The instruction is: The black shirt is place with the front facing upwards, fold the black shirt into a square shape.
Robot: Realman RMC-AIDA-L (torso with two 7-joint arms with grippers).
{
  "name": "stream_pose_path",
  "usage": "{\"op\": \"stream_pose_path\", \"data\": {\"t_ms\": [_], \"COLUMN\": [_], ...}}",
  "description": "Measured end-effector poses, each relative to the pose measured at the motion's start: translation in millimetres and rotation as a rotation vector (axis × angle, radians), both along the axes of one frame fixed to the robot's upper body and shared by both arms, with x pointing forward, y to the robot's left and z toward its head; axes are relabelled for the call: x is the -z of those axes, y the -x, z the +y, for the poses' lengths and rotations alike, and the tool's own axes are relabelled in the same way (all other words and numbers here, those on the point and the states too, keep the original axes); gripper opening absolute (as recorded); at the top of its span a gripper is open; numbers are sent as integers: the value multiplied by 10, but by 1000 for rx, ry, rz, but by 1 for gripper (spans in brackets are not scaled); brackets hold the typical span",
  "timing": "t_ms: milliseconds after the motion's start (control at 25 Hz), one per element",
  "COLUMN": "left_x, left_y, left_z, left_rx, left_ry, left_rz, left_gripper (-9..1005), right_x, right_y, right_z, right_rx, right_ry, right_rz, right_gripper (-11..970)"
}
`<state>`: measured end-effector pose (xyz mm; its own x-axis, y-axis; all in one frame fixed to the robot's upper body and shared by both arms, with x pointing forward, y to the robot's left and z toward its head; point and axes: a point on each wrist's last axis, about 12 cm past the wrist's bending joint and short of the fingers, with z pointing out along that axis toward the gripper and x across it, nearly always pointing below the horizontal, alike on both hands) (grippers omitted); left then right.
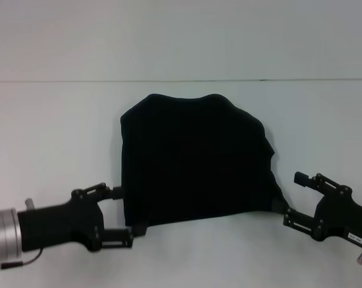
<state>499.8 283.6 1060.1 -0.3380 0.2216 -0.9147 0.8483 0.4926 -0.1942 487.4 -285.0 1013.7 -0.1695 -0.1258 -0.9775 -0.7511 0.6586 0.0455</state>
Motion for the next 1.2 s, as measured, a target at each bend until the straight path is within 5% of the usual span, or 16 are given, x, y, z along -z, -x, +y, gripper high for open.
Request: {"op": "stream_pose_path", "data": {"t_ms": [120,480,1200], "left_x": [66,186,246], "left_y": [142,325,324], "left_z": [-30,39,115], "left_rx": [7,-12,-59], "left_ry": [-14,-7,-23], "left_rz": [-65,-55,-52], "left_gripper": [946,948,946], "right_x": [19,85,123], "right_y": [49,234,228], "right_z": [0,-74,-37], "right_rx": [-10,-19,-44], "right_ry": [-3,9,47], "right_rz": [7,20,29], "right_gripper": [834,832,832]}}
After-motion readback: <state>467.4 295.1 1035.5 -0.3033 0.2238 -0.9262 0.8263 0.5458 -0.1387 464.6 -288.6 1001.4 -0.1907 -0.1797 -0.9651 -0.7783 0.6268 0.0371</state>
